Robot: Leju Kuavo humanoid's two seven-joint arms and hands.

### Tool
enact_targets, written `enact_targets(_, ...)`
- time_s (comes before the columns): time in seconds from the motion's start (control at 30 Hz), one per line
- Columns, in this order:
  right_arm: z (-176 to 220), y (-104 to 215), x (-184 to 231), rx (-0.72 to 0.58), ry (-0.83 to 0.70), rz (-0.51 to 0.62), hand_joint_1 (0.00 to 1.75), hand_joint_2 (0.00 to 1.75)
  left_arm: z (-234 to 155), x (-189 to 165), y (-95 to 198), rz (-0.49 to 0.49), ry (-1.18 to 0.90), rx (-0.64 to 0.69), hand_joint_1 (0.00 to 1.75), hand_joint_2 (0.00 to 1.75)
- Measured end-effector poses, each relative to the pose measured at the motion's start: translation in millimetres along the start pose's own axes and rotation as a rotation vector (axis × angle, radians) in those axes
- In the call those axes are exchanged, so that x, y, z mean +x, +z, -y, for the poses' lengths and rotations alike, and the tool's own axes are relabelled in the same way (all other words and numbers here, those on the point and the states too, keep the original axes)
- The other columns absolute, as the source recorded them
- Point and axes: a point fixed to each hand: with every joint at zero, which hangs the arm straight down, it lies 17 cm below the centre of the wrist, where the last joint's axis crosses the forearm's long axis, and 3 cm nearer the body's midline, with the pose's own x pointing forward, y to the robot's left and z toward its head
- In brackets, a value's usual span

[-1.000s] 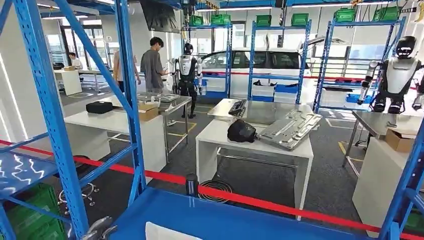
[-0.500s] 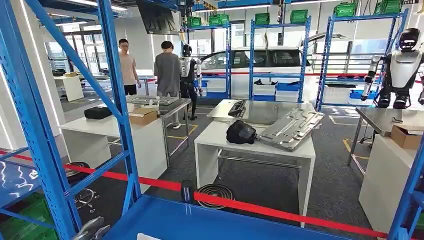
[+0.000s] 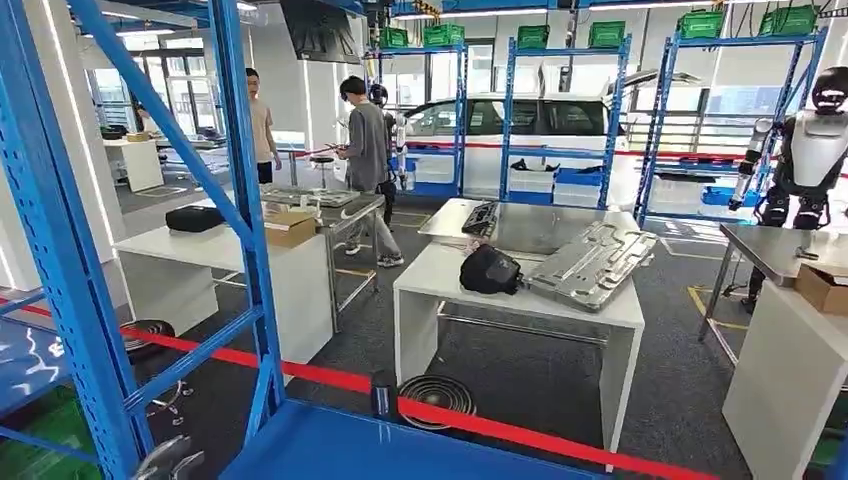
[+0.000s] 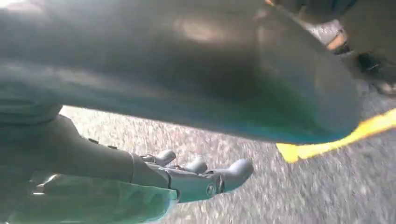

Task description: Take the parts from the cabinet and place them on the table.

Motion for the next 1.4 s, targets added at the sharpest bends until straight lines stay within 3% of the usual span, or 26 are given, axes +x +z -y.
enact_targets(0.37,-14.2,-2.6,-3.3,-0.004,-0.028,0.0,0.0,0.0,5.6,-8.3,4.5,-0.049,-0.001,-0.022,0.0,0.0)
enact_targets(0.4,-15.2,-3.1,-2.9,-0.009,-0.042,0.004,0.0,0.0,7.1,-10.6,7.2,-0.066,0.013,-0.025,0.0,1.75)
enact_targets(0.5,-22.1,-3.4,-2.0,-0.012,-0.078,0.033,0.0,0.0,18.1,-28.5,26.4,-0.153,0.027,-0.065,0.0,1.75)
enact_targets(0.7,-34.6,-2.9,-13.6,-0.026,-0.094,0.046,0.0,0.0,45.4,-77.3,92.3,-0.416,-0.03,-0.191,0.0,1.75)
enact_targets(1.2,-40.0,-2.0,-24.9,-0.041,-0.122,0.035,0.0,0.0,57.0,-121.8,163.2,-0.696,-0.165,-0.274,0.0,1.75)
enact_targets(1.4,-45.2,-1.8,-23.0,-0.033,-0.144,0.051,0.0,0.0,56.9,-134.5,182.7,-0.766,-0.201,-0.3,0.0,1.75)
